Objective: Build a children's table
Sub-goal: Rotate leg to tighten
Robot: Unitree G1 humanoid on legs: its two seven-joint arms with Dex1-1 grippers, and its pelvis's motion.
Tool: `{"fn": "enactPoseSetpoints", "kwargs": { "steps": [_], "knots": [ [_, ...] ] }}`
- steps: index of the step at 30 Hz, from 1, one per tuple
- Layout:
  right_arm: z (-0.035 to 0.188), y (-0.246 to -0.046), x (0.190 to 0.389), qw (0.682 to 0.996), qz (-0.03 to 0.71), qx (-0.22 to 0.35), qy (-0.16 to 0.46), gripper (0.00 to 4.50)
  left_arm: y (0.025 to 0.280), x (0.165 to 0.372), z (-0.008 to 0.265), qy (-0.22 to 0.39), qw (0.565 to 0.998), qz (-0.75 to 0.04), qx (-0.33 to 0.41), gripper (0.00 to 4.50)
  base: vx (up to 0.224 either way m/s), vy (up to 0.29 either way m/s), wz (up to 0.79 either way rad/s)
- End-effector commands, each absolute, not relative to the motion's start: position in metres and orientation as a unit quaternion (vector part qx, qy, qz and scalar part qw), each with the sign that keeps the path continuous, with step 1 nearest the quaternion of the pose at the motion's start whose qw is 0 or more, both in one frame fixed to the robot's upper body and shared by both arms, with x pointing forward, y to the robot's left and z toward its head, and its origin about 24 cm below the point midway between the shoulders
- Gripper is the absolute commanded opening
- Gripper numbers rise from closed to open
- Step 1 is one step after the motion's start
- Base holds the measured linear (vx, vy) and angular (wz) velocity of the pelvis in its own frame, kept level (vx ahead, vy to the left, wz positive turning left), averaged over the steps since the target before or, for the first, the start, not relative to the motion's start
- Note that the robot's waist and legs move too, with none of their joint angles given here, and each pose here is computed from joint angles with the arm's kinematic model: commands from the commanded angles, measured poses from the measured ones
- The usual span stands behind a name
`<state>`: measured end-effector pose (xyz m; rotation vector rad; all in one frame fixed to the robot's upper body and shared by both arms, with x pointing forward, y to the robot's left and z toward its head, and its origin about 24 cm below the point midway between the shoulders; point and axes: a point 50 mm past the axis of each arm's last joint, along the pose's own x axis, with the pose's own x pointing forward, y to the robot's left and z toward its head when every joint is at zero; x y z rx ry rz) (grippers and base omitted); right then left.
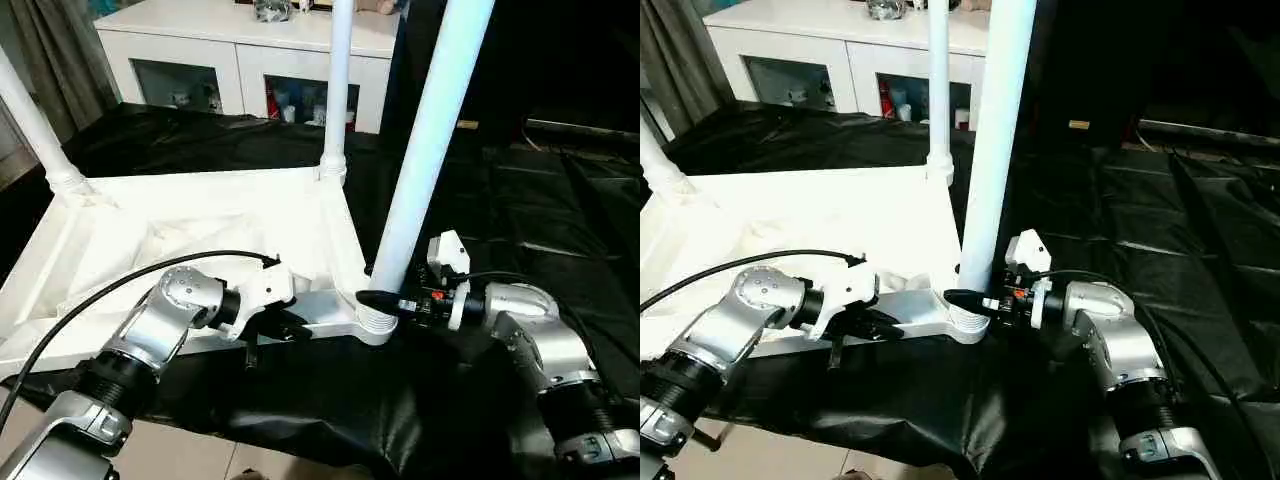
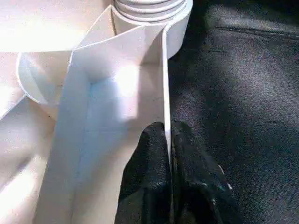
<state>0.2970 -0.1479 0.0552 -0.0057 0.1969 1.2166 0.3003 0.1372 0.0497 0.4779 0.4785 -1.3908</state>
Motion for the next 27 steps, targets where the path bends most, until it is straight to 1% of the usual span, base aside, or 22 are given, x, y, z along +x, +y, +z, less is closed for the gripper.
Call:
{"fn": "enactPoseSetpoints", "kwargs": {
  "steps": [1, 2, 4, 5, 8, 10, 11, 14, 16, 18, 20, 21, 24, 27],
  "knots": [
    [0.007, -0.148, 0.280, 0.812, 0.546, 0.033, 0.202, 1.90, 0.123, 0.314, 0.074, 0.143, 0.739, -0.621, 0.220, 0.00, 0.000, 0.000, 0.00],
    [0.006, -0.149, 0.286, 0.835, 0.513, 0.029, 0.199, 1.90, 0.124, 0.321, 0.074, 0.147, 0.759, -0.595, 0.218, 0.00, 0.000, 0.000, 0.00],
    [0.004, -0.150, 0.292, 0.854, 0.482, 0.021, 0.196, 1.90, 0.124, 0.325, 0.075, 0.150, 0.774, -0.577, 0.213, 0.00, 0.000, 0.000, 0.00],
    [0.002, -0.150, 0.298, 0.875, 0.442, 0.021, 0.195, 1.90, 0.123, 0.330, 0.078, 0.146, 0.789, -0.561, 0.204, 0.00, 0.000, 0.000, 0.00],
    [0.001, -0.149, 0.309, 0.901, 0.386, 0.029, 0.196, 1.90, 0.120, 0.336, 0.082, 0.143, 0.806, -0.543, 0.187, 0.00, 0.000, 0.000, 0.00],
    [0.001, -0.147, 0.319, 0.921, 0.333, 0.027, 0.198, 1.90, 0.114, 0.340, 0.086, 0.144, 0.819, -0.527, 0.174, 0.00, 0.000, 0.000, 0.00],
    [0.001, -0.143, 0.327, 0.934, 0.294, 0.021, 0.200, 1.90, 0.109, 0.343, 0.087, 0.150, 0.832, -0.508, 0.165, 0.00, 0.000, 0.000, 0.00],
    [0.001, -0.136, 0.337, 0.948, 0.245, 0.014, 0.204, 1.90, 0.100, 0.348, 0.087, 0.163, 0.851, -0.475, 0.155, 0.00, 0.000, 0.000, 0.00],
    [0.006, -0.123, 0.348, 0.959, 0.195, 0.006, 0.206, 1.90, 0.082, 0.352, 0.083, 0.185, 0.872, -0.432, 0.140, 0.00, 0.000, 0.000, 0.00],
    [0.009, -0.111, 0.353, 0.962, 0.174, 0.010, 0.209, 1.90, 0.067, 0.352, 0.081, 0.196, 0.880, -0.412, 0.131, 0.00, 0.000, 0.000, 0.00],
    [0.011, -0.093, 0.355, 0.961, 0.167, 0.013, 0.219, 1.90, 0.051, 0.353, 0.079, 0.193, 0.888, -0.392, 0.140, 0.00, 0.000, 0.000, 0.00],
    [0.011, -0.093, 0.355, 0.961, 0.167, 0.013, 0.219, 1.90, 0.051, 0.353, 0.079, 0.193, 0.888, -0.392, 0.140, 0.00, 0.000, 0.000, 0.00],
    [0.009, -0.077, 0.353, 0.957, 0.175, -0.003, 0.230, 1.90, 0.043, 0.353, 0.082, 0.187, 0.894, -0.379, 0.147, 0.00, 0.000, 0.000, 0.00],
    [0.007, -0.074, 0.353, 0.957, 0.170, 0.005, 0.236, 1.89, 0.044, 0.353, 0.082, 0.190, 0.898, -0.369, 0.147, 0.00, 0.000, 0.000, 0.00]
  ]
}}
